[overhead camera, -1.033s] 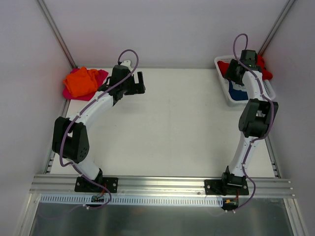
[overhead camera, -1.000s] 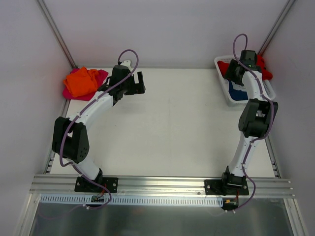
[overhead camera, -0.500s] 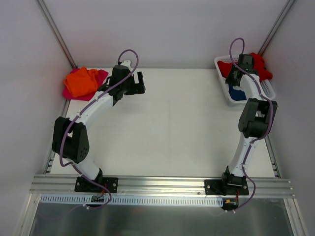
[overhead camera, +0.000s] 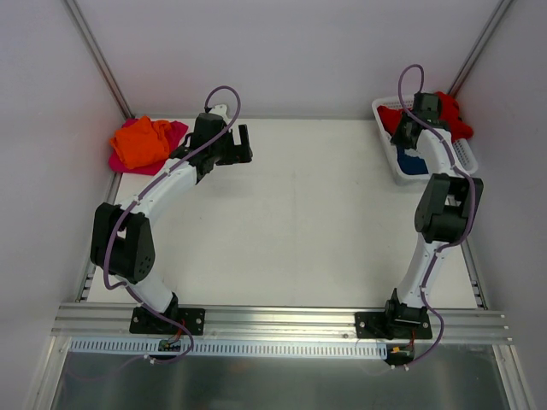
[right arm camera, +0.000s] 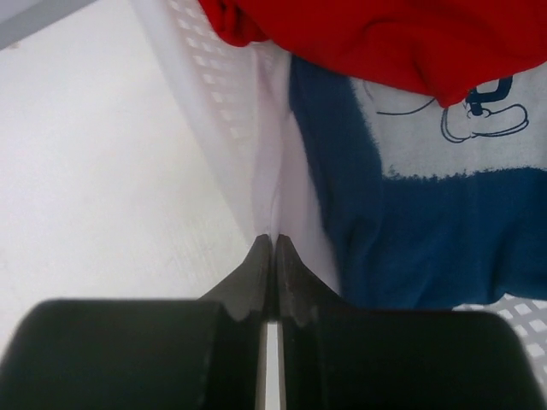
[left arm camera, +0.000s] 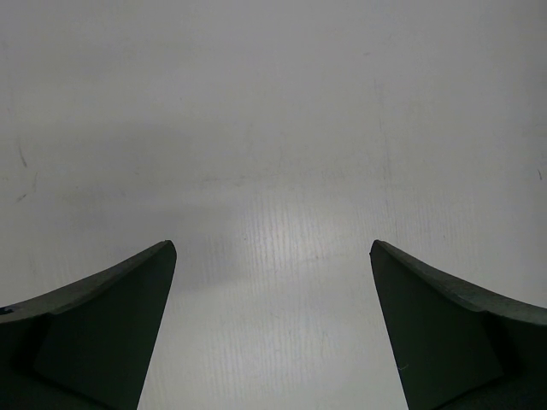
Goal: Fold and stack the t-shirts
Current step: Grab crumpled tshirt from bin with the right arm, then move the tshirt to the center of the board
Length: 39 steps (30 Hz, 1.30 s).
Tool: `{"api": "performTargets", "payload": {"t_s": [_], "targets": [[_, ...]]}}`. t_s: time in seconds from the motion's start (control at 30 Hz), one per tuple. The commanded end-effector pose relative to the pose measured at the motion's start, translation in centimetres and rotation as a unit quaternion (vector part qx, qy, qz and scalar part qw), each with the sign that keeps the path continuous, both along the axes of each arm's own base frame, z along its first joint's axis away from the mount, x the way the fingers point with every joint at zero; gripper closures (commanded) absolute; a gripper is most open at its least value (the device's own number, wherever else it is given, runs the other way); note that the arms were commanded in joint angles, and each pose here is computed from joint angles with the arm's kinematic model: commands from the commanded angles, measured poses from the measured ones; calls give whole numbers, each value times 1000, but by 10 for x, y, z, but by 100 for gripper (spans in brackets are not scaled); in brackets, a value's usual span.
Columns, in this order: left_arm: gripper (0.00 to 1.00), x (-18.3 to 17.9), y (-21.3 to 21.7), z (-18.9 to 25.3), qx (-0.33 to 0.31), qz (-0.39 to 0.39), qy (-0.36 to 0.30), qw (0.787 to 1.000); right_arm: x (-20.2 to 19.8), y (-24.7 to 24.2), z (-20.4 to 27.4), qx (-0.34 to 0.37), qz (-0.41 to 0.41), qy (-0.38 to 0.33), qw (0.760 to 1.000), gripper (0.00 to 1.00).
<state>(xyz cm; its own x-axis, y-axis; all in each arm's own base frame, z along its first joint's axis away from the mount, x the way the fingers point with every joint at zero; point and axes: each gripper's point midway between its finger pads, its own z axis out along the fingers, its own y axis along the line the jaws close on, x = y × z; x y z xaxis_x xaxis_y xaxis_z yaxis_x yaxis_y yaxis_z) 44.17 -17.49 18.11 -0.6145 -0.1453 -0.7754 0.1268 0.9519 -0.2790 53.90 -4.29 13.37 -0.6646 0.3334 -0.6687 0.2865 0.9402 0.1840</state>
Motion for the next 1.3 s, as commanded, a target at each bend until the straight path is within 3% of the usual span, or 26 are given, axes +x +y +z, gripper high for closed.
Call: {"api": "performTargets", "payload": {"t_s": [0.0, 0.27, 0.4, 0.57, 0.7, 0.83, 1.27], "targets": [[1, -1, -2, 9, -11, -2, -11, 1000, -9, 28, 89, -14, 36, -81, 996, 100], [1, -6, 0, 10, -13, -1, -12, 1000, -42, 53, 225, -74, 55, -210, 973, 100], [1, -7, 0, 9, -16, 1, -10, 1000, -78, 72, 299, -94, 68, -288, 951, 100], [1, -11, 1, 11, -18, 2, -11, 1000, -123, 77, 360, -118, 59, -364, 922, 100], [1, -12, 1, 12, -19, 1, -12, 1000, -144, 81, 383, -127, 59, -396, 908, 100], [1, -14, 2, 15, -19, 1, -14, 1000, -178, 80, 413, -124, 44, -469, 873, 100], [1, -15, -6, 15, -25, -2, -13, 1000, -227, 93, 449, -131, 71, -543, 826, 100]]}}
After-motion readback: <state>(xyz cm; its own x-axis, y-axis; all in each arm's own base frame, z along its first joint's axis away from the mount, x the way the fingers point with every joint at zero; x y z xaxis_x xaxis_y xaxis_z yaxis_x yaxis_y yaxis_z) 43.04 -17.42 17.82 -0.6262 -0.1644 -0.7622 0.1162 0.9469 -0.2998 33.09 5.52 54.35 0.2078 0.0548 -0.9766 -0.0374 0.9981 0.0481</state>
